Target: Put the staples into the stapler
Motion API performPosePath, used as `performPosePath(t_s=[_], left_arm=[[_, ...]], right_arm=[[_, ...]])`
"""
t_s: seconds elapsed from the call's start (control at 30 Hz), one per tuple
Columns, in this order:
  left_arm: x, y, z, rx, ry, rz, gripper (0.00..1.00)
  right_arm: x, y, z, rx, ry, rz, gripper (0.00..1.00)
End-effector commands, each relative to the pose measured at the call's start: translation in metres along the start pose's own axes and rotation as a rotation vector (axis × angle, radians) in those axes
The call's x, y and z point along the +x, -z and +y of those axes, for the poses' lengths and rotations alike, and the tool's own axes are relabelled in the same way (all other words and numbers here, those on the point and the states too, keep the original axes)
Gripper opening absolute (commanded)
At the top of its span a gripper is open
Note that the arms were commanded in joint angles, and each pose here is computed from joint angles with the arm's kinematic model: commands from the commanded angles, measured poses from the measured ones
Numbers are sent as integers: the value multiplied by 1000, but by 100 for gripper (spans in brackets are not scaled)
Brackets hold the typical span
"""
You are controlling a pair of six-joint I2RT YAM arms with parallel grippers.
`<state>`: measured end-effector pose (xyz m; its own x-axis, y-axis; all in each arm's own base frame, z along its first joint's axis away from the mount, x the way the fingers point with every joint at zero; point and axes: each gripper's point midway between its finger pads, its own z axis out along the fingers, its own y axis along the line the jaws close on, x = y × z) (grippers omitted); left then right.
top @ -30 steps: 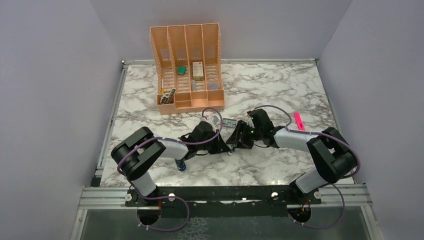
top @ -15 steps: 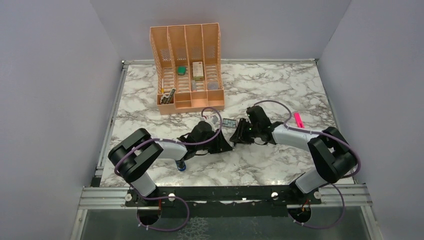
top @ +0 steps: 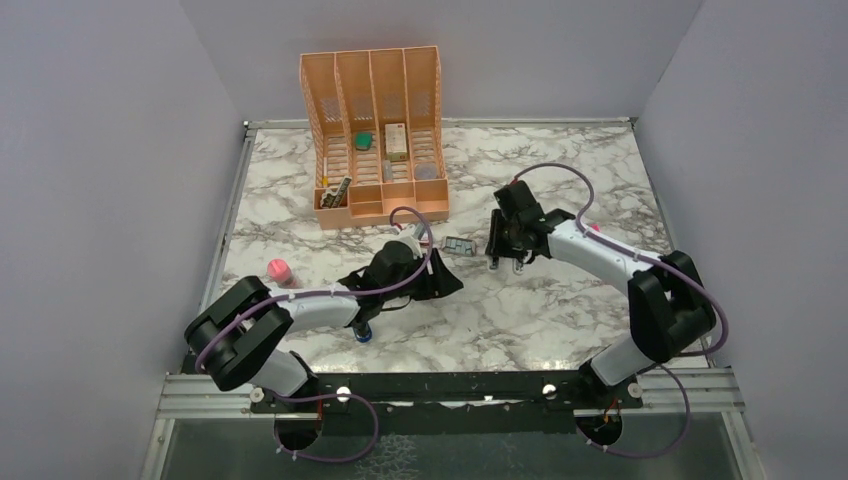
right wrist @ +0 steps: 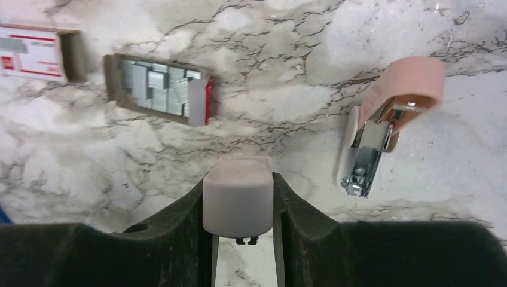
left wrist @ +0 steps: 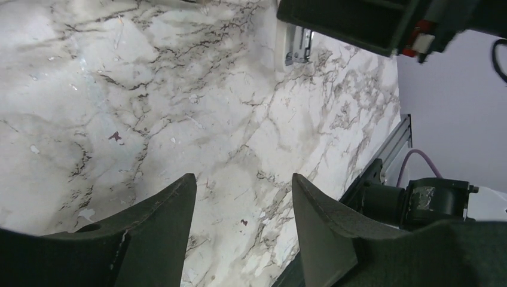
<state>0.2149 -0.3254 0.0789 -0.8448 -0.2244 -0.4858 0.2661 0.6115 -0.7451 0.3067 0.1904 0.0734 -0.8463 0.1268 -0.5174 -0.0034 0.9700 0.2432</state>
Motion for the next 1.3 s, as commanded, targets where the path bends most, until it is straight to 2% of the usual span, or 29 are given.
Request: performPosePath(t_s=[0.0,0.23,0.43,0.77,0.8,0.97,1.1,1.27], left_arm=[[-13,8,8,-68,-41,-64,61],[-23,18,27,-208,-65,-95,61],[-27,24,29,-233,-65,-114,61],[-46,46,39,-388,-59,-166,62],[-48,50,41,-415,-64,-167,63],[-62,83,53,-586,-89,-191,84],[-63,115,69,-723,-80,-198,95],[-48,149,93,-859,1,-191,99]], right_arm=[[9,-15,-24,123,80,88,36],[5,-35,-29,175,102,106,36],[11,-42,-32,191,105,131,37],[16,-41,-30,178,99,153,51],[13,-38,-28,170,99,143,52],[-8,-15,-15,112,91,72,58],[-25,7,-10,85,67,-13,62],[-35,30,-18,82,35,-135,62]])
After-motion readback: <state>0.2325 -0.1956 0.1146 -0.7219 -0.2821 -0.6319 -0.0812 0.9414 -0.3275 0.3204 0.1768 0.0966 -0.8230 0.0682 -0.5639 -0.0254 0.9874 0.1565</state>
